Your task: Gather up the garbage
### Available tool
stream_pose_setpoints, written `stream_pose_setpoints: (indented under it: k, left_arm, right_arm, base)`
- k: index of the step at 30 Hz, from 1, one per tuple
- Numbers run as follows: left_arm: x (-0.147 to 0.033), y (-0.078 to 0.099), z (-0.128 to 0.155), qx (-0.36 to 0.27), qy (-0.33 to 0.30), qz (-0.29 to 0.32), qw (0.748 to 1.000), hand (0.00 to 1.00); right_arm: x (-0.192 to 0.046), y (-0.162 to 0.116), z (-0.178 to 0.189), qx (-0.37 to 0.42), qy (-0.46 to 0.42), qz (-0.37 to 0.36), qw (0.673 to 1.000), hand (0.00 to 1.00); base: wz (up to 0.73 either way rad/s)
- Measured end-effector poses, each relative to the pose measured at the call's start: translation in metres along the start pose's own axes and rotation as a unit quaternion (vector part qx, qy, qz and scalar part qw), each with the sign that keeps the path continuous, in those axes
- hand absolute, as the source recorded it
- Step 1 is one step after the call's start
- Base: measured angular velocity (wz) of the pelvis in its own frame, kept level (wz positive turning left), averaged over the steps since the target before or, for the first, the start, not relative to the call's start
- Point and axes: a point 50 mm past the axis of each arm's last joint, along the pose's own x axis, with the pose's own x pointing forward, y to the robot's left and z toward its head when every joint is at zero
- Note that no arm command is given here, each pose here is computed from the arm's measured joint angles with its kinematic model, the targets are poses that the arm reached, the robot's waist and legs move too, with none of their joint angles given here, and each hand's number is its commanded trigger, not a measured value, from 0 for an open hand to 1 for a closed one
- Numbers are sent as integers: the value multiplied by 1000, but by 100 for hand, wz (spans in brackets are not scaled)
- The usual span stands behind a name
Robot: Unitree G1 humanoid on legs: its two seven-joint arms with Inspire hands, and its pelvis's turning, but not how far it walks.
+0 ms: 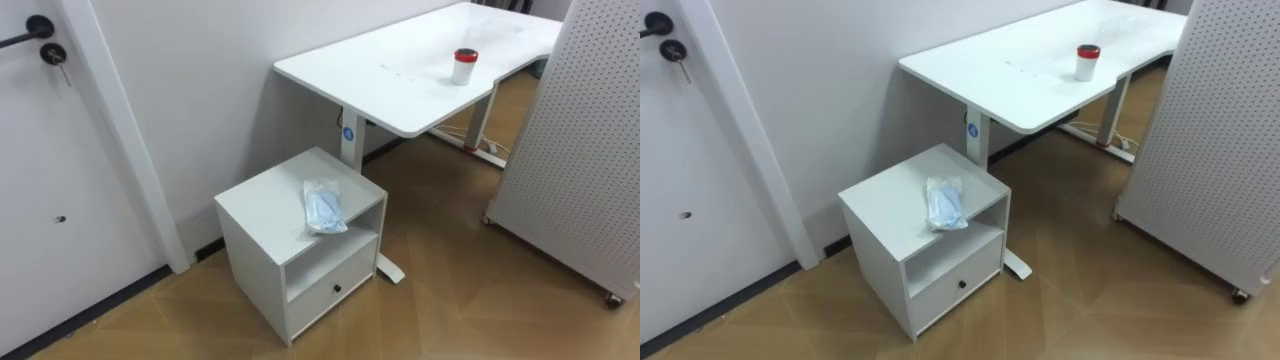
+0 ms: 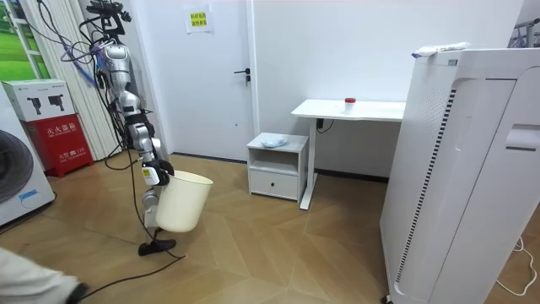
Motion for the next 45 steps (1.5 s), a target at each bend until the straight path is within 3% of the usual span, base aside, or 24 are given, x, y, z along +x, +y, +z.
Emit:
stream_pose_setpoints:
  k: [23, 32, 41, 45]
  left_arm:
    - [-1, -2, -10, 19, 20, -12, 1000, 0]
    - [0, 5, -12, 21, 31, -14, 999, 0]
    - [-3, 3, -27, 13, 50, -14, 999, 0]
    - [-1, 4, -12, 13, 12, -13, 1000, 0]
  right_arm:
    - [0, -1, -1, 5, 3, 3, 1000, 100]
    - [0, 6, 5, -20, -12, 29, 999, 100]
    - [-1, 0, 2, -27, -11, 20, 999, 100]
    - [-1, 1, 4, -34, -14, 21, 999, 100]
  base:
    - [3]
    - [-8]
    - [-8]
    - [2]
